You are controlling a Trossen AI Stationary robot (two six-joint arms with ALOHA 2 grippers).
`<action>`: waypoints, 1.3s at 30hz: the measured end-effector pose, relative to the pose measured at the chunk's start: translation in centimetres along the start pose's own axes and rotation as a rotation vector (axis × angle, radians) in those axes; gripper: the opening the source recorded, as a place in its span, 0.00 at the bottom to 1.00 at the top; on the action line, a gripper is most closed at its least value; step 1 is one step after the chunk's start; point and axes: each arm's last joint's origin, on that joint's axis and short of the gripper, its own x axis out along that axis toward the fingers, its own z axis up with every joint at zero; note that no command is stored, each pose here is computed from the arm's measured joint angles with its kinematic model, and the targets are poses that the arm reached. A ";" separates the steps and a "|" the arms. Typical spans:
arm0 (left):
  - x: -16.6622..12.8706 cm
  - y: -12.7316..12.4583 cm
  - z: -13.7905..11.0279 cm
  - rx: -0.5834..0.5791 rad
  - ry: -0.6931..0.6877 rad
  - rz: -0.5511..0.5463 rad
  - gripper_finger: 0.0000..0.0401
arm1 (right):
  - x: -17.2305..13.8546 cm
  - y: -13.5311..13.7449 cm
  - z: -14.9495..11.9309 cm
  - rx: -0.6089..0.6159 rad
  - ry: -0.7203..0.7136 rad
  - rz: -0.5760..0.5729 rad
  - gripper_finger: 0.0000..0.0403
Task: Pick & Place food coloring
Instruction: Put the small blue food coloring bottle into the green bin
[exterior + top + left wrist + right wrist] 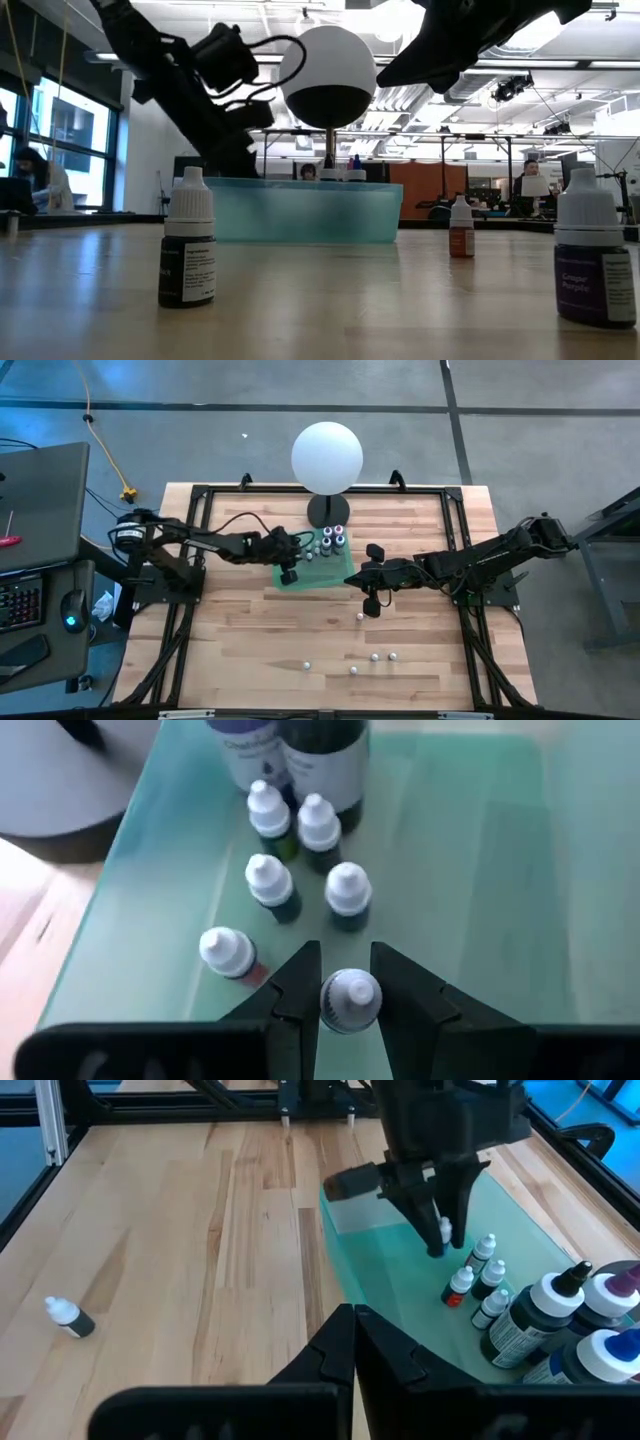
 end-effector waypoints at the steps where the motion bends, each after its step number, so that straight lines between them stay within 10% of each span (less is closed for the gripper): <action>1: 0.3 0.1 0.0 -0.004 -0.004 0.004 0.19 | 0.0 0.0 0.0 0.000 0.000 0.000 0.01; 39: 2.2 0.7 -0.6 0.050 0.001 0.004 0.19 | 0.0 0.0 0.0 0.000 0.000 0.001 0.01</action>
